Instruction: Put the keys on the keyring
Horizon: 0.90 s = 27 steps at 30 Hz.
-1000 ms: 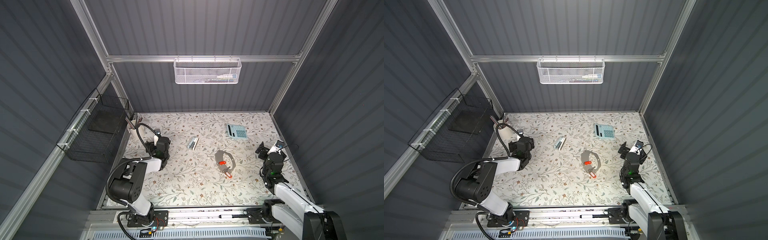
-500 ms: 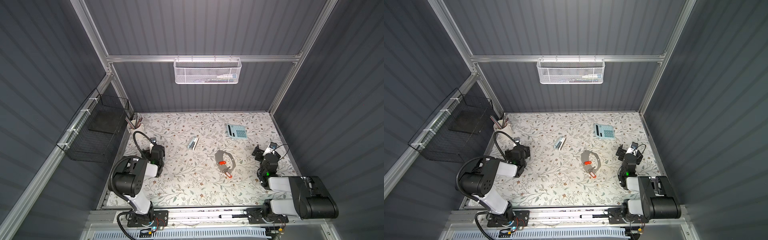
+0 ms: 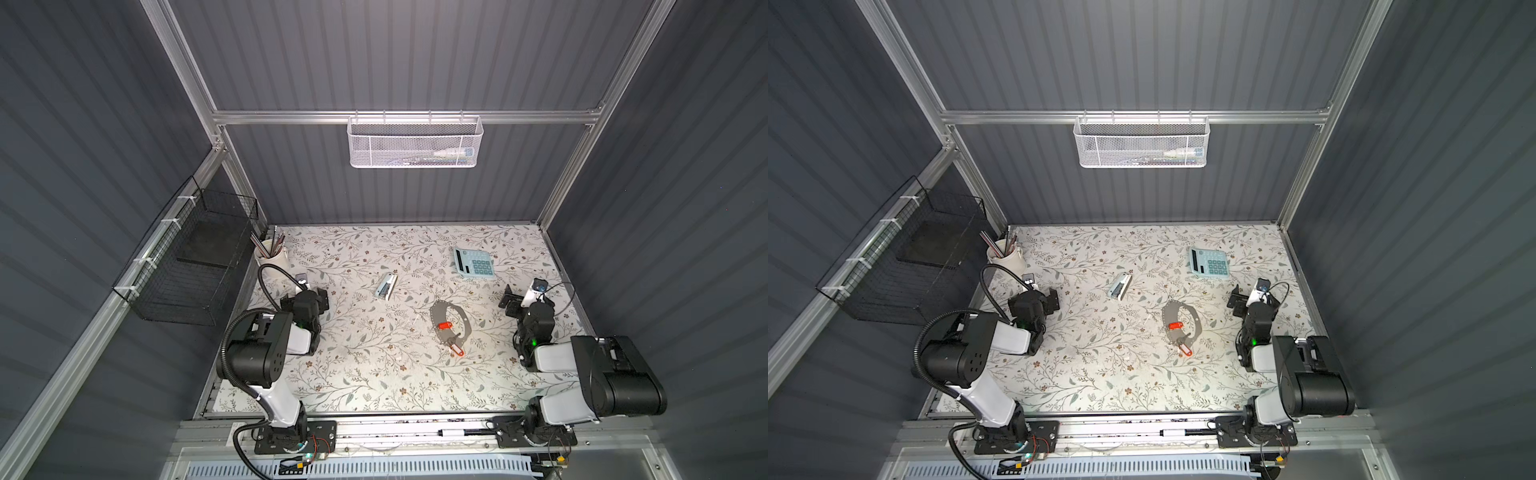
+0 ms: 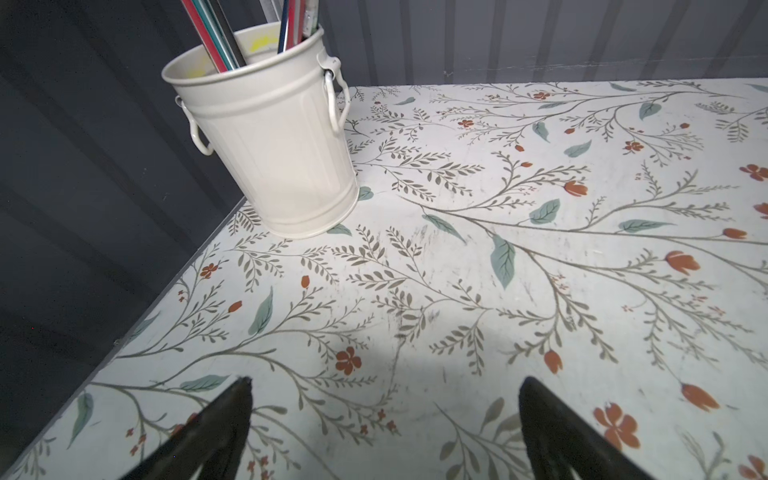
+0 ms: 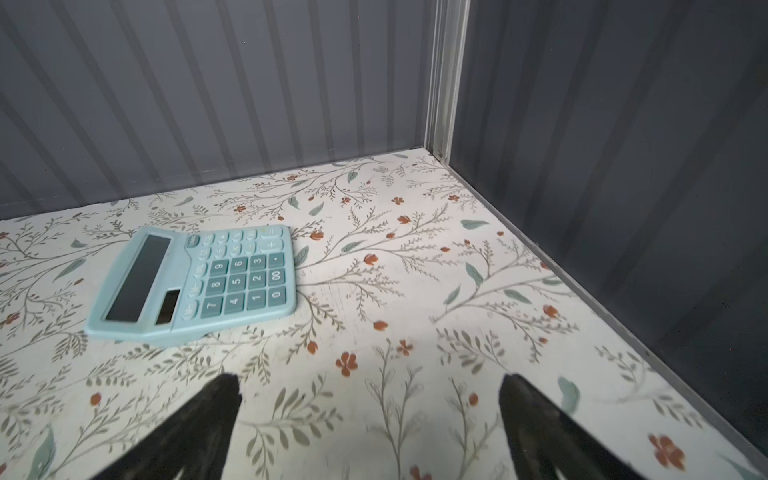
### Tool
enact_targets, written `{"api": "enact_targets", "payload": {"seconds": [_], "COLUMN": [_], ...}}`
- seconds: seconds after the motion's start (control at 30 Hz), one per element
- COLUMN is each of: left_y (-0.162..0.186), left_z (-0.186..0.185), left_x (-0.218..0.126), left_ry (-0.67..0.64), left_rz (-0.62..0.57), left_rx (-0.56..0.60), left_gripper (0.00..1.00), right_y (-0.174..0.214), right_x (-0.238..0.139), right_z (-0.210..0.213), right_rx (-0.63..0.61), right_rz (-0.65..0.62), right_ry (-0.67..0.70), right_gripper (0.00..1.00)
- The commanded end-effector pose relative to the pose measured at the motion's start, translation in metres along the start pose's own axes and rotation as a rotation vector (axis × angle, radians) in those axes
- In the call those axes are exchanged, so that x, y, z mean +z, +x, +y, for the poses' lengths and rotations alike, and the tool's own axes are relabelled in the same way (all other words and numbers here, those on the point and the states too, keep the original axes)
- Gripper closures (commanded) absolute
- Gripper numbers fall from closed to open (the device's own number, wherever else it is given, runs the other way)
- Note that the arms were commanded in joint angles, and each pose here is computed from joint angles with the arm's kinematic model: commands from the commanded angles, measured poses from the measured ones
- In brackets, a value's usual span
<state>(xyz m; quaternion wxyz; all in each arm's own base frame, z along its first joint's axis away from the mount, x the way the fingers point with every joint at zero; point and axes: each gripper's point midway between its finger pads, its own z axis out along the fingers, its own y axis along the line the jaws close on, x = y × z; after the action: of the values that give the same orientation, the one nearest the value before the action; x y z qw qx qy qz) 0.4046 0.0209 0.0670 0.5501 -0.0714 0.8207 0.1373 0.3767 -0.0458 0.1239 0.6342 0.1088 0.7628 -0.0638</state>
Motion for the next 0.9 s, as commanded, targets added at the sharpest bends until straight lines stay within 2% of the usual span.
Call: {"api": "enact_targets", "payload": {"seconds": [0.0,0.87], "left_y": [-0.005,-0.0052], "left_z": [-0.004,-0.0086], "left_x": [0.0,-0.0005], "left_ry": [0.02,0.032], "left_rz": [-0.022,-0.019], "left_rx": [-0.01,0.004], "left_gripper": [0.0,0.0], "right_y": [0.0023,0.0036], "right_x": [0.006,0.0065], "right_z": [0.0015,0.002], "right_rx": [0.012,0.009], "right_rz": [0.033,0.046], "right_ry": [-0.032,-0.027], "right_gripper": [0.01,0.01]}}
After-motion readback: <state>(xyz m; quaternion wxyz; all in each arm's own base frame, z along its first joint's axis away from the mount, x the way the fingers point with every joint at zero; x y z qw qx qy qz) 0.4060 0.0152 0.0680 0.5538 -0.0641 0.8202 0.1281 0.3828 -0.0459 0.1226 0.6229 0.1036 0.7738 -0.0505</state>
